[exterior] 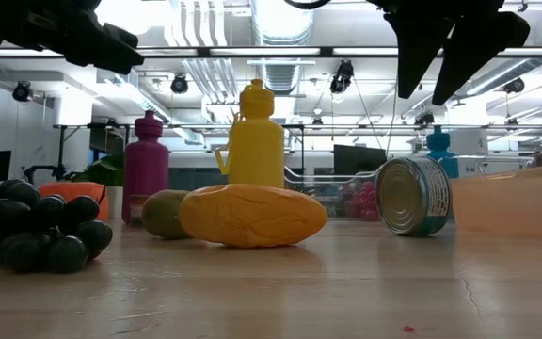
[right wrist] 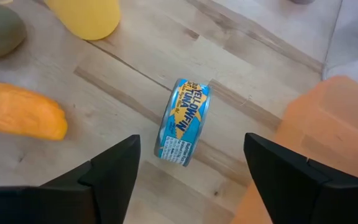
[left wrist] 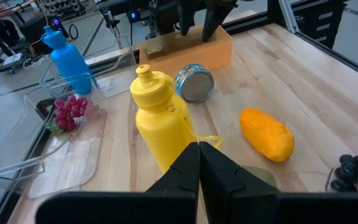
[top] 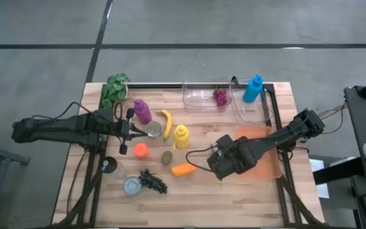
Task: Pick & Place Food Item
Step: Put the yellow and blue tuna can into the orange bin
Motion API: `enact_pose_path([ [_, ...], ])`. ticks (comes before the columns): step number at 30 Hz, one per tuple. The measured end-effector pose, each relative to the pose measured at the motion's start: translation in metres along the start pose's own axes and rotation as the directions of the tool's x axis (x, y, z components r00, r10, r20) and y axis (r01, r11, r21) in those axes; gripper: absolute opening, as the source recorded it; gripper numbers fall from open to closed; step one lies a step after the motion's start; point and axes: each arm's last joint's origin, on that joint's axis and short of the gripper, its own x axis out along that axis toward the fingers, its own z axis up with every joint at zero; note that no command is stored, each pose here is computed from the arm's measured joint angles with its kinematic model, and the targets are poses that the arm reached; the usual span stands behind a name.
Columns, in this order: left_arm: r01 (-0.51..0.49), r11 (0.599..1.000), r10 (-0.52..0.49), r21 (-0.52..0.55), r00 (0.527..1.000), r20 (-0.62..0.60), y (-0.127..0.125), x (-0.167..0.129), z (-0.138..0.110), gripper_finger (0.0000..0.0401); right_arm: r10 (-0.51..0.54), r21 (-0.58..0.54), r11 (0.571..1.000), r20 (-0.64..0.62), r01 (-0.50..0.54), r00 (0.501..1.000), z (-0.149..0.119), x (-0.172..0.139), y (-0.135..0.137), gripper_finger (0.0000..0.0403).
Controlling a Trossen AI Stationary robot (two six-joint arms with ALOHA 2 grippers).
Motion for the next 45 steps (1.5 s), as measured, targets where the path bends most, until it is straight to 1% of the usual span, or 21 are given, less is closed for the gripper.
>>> enact_pose_path([
  [8,0.001,1.0,-0.001,-0.001,1.0,-0.001,0.0,0.0,0.0,0.001,-0.035,-0.006,0.999,-0.002,0.035,0.999,-0.004,0.01,0.004,0.0357],
  [13,0.001,1.0,-0.001,-0.001,1.0,-0.003,0.0,0.0,0.0,0.001,-0.07,0.02,0.997,-0.004,0.07,0.998,-0.004,0.024,0.01,0.0379],
  [17,0.004,1.0,-0.004,-0.002,1.0,-0.013,0.0,0.0,-0.001,0.001,-0.087,0.029,0.996,-0.005,0.087,0.996,-0.006,0.036,0.017,0.0382],
  [22,0.011,1.0,-0.011,-0.005,0.999,-0.032,-0.001,0.0,-0.003,0.001,-0.135,0.023,0.991,-0.01,0.135,0.991,-0.011,0.053,0.023,0.0382],
  [27,0.019,1.0,-0.02,-0.008,0.998,-0.059,-0.002,0.0,-0.006,0.001,-0.164,0.026,0.986,0.006,0.164,0.986,-0.014,0.064,0.027,0.0382],
  [33,0.021,1.0,-0.021,-0.008,0.998,-0.065,-0.002,0.0,-0.006,0.001,-0.16,0.042,0.986,0.021,0.159,0.987,-0.013,0.069,0.029,0.0382],
  [39,0.021,1.0,-0.021,-0.008,0.998,-0.065,-0.002,0.0,-0.006,0.001,-0.18,0.077,0.981,0.02,0.178,0.983,-0.016,0.077,0.026,0.0382],
  [45,0.021,1.0,-0.021,-0.008,0.998,-0.065,-0.002,0.0,-0.006,0.001,-0.163,0.086,0.983,0.021,0.161,0.986,-0.021,0.085,0.024,0.0378],
])
